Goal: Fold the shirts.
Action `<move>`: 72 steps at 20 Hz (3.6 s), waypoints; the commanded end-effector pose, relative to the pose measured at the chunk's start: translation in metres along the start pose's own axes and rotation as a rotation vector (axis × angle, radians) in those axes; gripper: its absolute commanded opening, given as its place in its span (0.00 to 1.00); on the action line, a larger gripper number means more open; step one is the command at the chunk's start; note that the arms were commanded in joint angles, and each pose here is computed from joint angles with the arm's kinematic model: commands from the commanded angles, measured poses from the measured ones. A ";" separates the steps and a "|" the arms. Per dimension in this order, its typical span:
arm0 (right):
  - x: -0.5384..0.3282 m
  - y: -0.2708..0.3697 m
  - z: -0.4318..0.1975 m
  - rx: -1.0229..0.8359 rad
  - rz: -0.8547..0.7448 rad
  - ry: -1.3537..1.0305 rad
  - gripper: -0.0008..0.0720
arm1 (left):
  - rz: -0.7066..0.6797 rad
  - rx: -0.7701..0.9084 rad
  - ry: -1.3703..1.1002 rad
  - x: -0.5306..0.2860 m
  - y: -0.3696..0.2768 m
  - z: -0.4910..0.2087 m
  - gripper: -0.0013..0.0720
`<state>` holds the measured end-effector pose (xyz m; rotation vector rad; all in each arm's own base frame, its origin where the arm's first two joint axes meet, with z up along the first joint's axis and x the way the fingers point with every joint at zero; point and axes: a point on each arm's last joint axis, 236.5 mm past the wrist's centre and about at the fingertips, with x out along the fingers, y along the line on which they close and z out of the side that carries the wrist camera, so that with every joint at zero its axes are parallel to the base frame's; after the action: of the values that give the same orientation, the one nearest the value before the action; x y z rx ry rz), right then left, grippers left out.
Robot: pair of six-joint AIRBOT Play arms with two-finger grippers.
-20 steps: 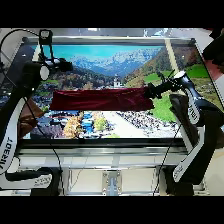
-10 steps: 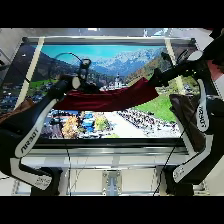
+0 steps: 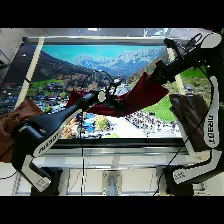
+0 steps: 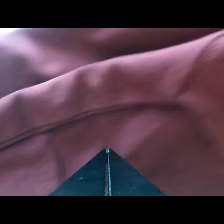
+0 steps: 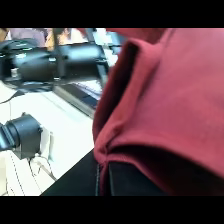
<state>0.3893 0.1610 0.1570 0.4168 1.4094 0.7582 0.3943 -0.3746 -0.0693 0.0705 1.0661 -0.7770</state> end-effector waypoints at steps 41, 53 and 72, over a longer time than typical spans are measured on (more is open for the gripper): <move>0.292 -0.055 0.046 0.368 0.186 0.008 0.76 | 0.687 -0.291 -0.282 -0.367 0.276 -0.002 0.03; 0.066 -0.008 0.148 0.109 0.170 -0.360 0.03 | 0.681 -0.296 -0.266 -0.366 0.275 -0.006 0.03; -0.195 -0.234 -0.307 0.979 -0.834 -0.416 0.04 | 0.605 -0.327 -0.301 -0.356 0.262 0.003 0.03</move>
<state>0.2200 -0.1844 0.1542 0.5390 1.2057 -0.5550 0.4652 0.0161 0.1386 0.0226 0.8109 -0.0382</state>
